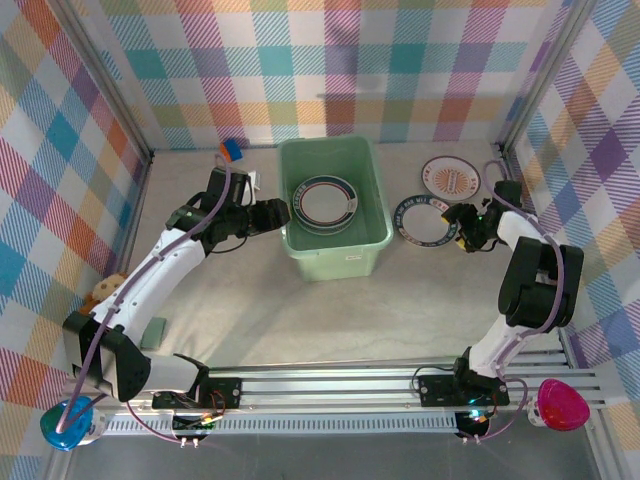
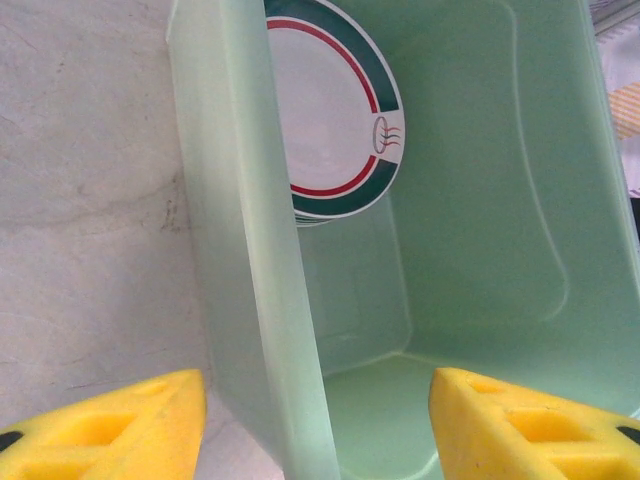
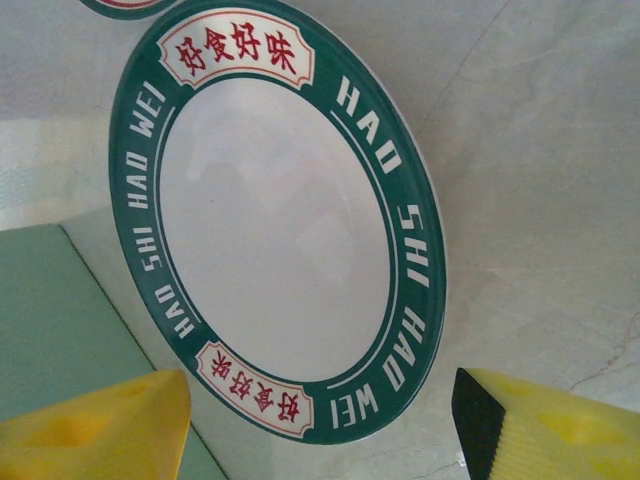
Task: Place the plates into the plastic bin on the countertop
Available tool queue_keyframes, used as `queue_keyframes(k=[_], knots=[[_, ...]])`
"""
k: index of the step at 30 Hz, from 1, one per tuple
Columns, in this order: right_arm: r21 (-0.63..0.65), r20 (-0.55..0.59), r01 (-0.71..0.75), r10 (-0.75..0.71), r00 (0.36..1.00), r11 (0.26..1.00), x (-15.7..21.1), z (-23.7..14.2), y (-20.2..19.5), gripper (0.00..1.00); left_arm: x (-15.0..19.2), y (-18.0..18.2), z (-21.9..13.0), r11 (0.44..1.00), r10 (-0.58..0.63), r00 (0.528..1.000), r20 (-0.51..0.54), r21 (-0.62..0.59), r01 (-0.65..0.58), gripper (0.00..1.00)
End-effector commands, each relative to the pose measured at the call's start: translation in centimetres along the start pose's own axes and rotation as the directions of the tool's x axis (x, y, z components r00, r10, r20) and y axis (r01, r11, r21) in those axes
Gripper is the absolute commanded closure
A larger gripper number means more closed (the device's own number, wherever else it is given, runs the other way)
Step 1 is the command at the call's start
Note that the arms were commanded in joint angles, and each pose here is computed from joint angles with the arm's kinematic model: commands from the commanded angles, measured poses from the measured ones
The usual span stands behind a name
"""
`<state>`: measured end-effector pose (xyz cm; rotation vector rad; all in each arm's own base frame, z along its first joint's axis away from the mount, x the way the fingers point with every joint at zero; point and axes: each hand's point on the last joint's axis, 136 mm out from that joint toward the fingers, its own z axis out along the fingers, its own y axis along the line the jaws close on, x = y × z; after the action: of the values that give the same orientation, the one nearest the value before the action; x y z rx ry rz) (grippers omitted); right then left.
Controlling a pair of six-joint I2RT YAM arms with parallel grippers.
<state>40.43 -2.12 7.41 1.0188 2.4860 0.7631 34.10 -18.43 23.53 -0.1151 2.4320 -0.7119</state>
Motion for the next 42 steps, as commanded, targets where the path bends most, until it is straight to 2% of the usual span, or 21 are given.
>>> queue_keyframes(k=[1, 12, 20, 31, 42], knots=[[-0.014, 0.002, 0.025, -0.025, 1.0, 1.0, -0.4, 0.1, 0.4, 0.31, -0.9, -0.8, -0.3, 1.0, 0.021, 0.999, 0.026, 0.008, -0.021, 0.39], [0.042, -0.021, 0.023, -0.022, 1.0, 0.999, 0.0, 1.3, -0.8, 0.32, -0.8, -0.7, 0.0, 1.0, 0.009, 1.0, 0.019, 0.003, -0.009, 0.39], [0.031, -0.031, 0.023, -0.022, 0.999, 0.999, -0.1, 2.2, -0.6, 0.33, -0.8, -0.6, 0.4, 1.0, -0.006, 1.0, 0.015, 0.0, 0.006, 0.39], [0.015, -0.038, 0.029, -0.028, 0.999, 0.999, -0.3, 3.7, 0.7, 0.4, -0.7, -0.6, 0.3, 1.0, -0.016, 1.0, 0.02, 0.0, 0.016, 0.4], [0.053, -0.057, 0.009, -0.006, 0.998, 0.999, 0.2, 4.9, -0.6, 0.53, -0.6, -0.4, 0.3, 1.0, -0.023, 1.0, 0.019, -0.002, 0.023, 0.4]])
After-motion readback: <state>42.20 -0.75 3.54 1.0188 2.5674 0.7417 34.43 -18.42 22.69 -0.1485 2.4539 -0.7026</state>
